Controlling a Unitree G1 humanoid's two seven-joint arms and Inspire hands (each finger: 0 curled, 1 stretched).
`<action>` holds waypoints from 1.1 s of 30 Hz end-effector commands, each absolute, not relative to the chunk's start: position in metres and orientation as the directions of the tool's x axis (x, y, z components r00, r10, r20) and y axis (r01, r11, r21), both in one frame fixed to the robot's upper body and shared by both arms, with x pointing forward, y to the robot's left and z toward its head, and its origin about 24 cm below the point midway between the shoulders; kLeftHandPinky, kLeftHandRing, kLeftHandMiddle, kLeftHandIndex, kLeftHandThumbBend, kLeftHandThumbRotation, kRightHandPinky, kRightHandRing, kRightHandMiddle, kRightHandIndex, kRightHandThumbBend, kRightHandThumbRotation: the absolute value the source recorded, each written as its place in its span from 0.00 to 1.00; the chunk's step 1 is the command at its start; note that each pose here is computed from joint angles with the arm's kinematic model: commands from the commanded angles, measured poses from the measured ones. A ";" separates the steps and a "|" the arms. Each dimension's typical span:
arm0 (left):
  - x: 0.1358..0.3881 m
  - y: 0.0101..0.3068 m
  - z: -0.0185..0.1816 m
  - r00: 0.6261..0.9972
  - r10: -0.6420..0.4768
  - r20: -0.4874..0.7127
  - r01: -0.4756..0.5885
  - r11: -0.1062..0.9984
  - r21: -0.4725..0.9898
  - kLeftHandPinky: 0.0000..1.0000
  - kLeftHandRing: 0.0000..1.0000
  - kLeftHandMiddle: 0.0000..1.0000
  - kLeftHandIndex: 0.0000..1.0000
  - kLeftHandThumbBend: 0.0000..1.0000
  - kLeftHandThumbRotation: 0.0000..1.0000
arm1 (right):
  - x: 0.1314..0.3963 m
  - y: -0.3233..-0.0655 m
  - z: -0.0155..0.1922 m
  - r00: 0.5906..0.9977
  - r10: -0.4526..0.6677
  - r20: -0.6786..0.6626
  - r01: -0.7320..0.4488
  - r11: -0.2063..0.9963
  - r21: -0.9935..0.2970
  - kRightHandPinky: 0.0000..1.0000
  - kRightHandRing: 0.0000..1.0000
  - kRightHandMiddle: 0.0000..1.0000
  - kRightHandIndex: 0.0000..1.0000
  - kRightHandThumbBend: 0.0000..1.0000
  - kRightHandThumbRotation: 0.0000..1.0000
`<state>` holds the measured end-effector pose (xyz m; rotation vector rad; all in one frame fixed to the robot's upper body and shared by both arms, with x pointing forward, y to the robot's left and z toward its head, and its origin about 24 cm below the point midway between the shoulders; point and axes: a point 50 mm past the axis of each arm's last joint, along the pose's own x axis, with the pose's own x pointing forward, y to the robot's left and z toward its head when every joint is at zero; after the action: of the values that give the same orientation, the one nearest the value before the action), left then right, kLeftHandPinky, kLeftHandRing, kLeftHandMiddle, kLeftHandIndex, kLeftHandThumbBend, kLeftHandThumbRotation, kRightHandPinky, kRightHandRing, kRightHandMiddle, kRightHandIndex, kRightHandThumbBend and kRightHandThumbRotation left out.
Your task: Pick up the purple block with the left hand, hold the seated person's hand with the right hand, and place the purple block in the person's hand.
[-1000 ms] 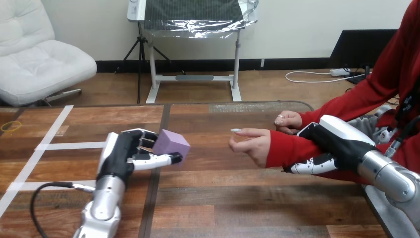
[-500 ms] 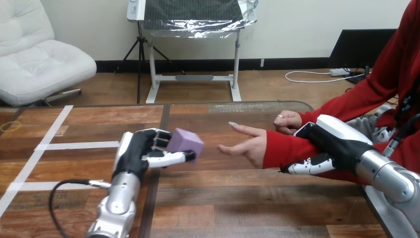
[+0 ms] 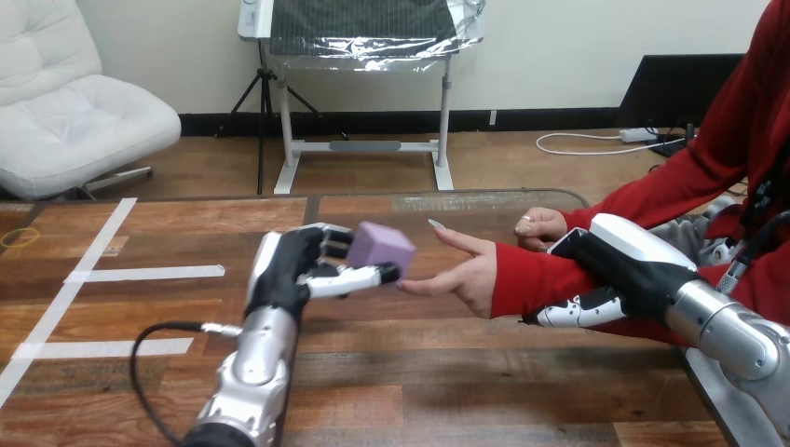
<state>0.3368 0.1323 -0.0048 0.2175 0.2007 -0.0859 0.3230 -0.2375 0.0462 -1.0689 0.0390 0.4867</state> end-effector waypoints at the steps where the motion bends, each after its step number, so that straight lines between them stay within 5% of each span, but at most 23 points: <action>1: 0.364 0.106 0.046 0.992 -0.127 -0.009 0.127 0.976 0.177 0.41 0.44 0.46 0.47 0.69 0.00 | 0.337 -0.217 0.077 0.902 0.422 -0.093 -0.305 0.467 -0.830 0.17 0.21 0.27 0.29 0.54 0.36; 33: 0.362 0.074 0.060 0.967 -0.239 0.087 0.230 0.967 0.111 0.40 0.42 0.45 0.46 0.66 0.00 | 0.338 -0.206 0.076 0.897 0.430 -0.101 -0.319 0.472 -0.822 0.17 0.21 0.26 0.27 0.55 0.38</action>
<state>0.3435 0.0900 0.0176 0.1135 0.0581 -0.1903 0.3261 -0.2353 0.0524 -1.0497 0.0293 0.4620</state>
